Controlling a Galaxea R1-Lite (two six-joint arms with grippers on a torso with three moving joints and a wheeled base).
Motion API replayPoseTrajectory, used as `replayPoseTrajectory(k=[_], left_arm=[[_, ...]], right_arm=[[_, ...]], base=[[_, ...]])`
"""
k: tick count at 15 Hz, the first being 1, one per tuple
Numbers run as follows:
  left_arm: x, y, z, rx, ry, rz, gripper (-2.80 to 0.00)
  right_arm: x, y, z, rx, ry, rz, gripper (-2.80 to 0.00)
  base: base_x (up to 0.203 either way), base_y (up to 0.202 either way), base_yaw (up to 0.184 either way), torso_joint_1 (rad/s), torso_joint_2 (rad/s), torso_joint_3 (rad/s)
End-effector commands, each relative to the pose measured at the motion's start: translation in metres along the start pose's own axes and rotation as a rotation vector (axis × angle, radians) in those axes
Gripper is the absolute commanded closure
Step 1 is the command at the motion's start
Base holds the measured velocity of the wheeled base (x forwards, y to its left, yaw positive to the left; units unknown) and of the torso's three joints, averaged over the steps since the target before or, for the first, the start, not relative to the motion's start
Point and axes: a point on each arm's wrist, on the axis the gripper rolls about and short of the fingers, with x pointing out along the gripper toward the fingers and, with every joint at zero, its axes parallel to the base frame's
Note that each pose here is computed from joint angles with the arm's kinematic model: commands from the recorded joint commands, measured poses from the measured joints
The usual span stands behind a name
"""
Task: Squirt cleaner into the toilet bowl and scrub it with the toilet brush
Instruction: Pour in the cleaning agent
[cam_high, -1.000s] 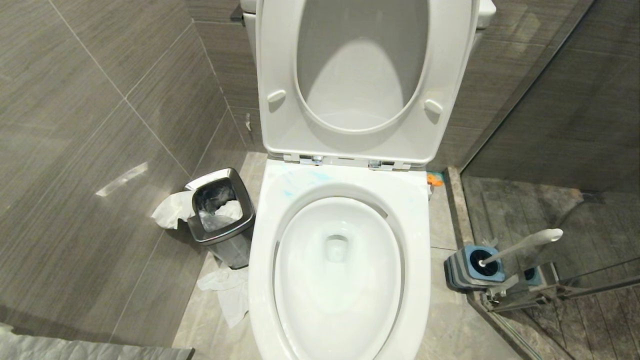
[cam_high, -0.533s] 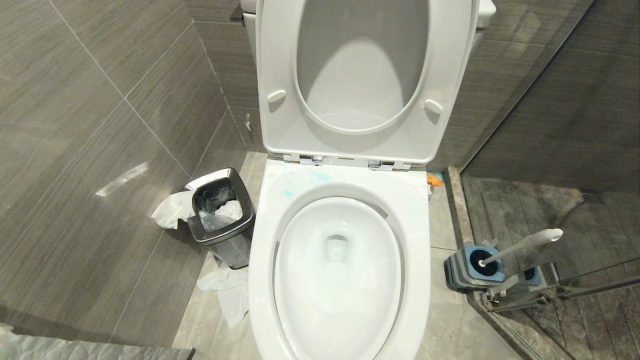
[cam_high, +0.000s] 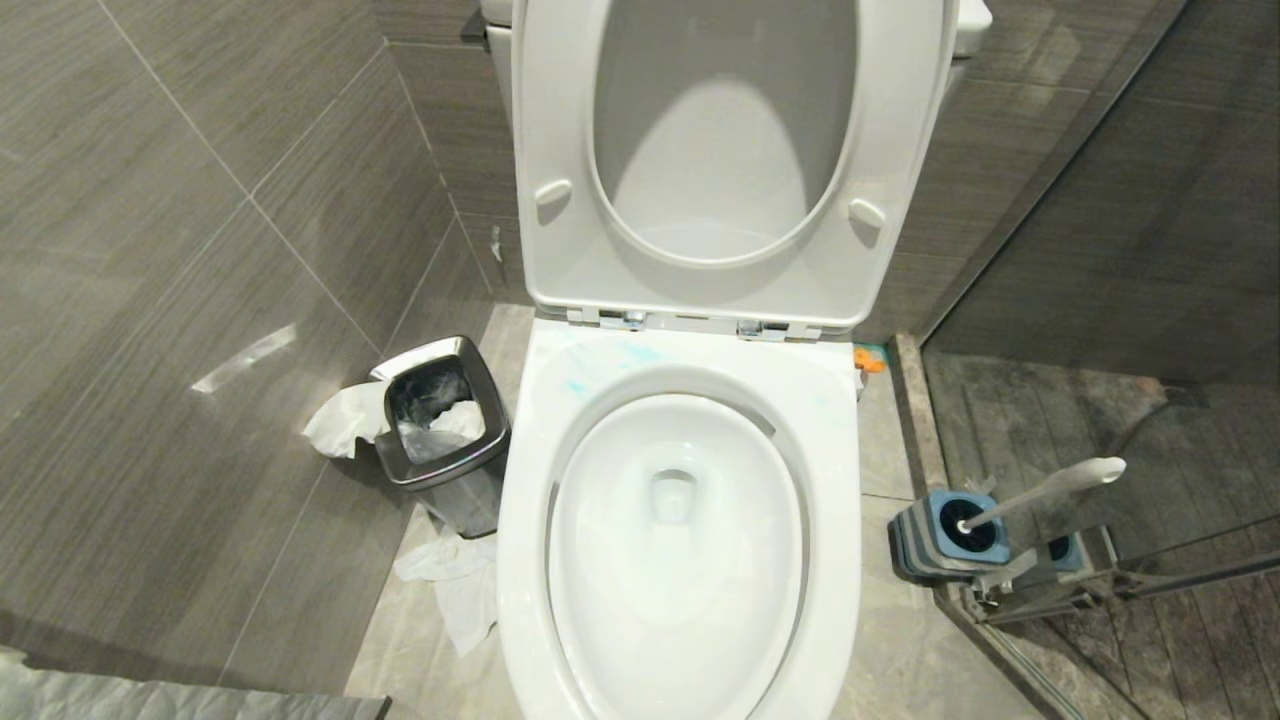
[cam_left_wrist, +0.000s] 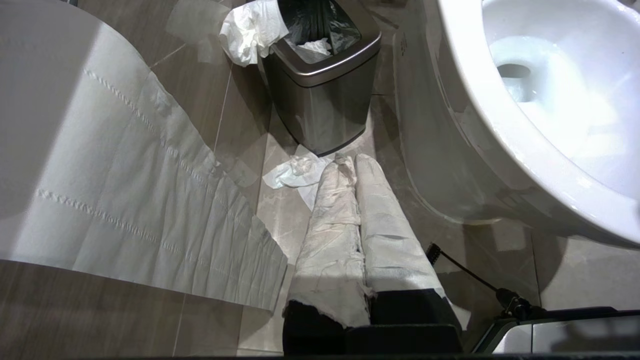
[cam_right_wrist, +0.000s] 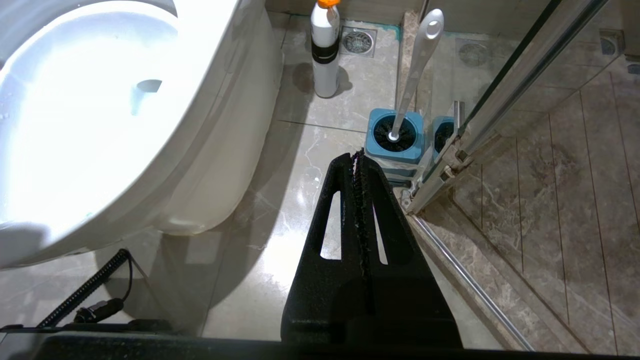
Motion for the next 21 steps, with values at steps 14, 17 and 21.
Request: replayPoseTrajectory(k=[14,17,21], left_arm=[[0.0001,0.0001,-0.0001,0.005,0.002,0.004,0.00],[0.0001,0.0001,-0.0001,0.005,0.002,0.004,0.00],[0.0001,0.0001,-0.0001,0.001,0.002,0.004,0.00]], right_arm=[[0.0001,0.0000,0.0000,0.000,0.001,0.001,0.00],[0.0001,0.0000,0.0000,0.000,0.001,0.001,0.00],[0.0001,0.0000,0.0000,0.000,0.001,-0.001,0.00]], base=[[0.000,0.000,0.000,0.001,0.00,-0.091],[0.000,0.000,0.000,0.002,0.00,-0.199],[0.000,0.000,0.000,0.002,0.01,-0.202]])
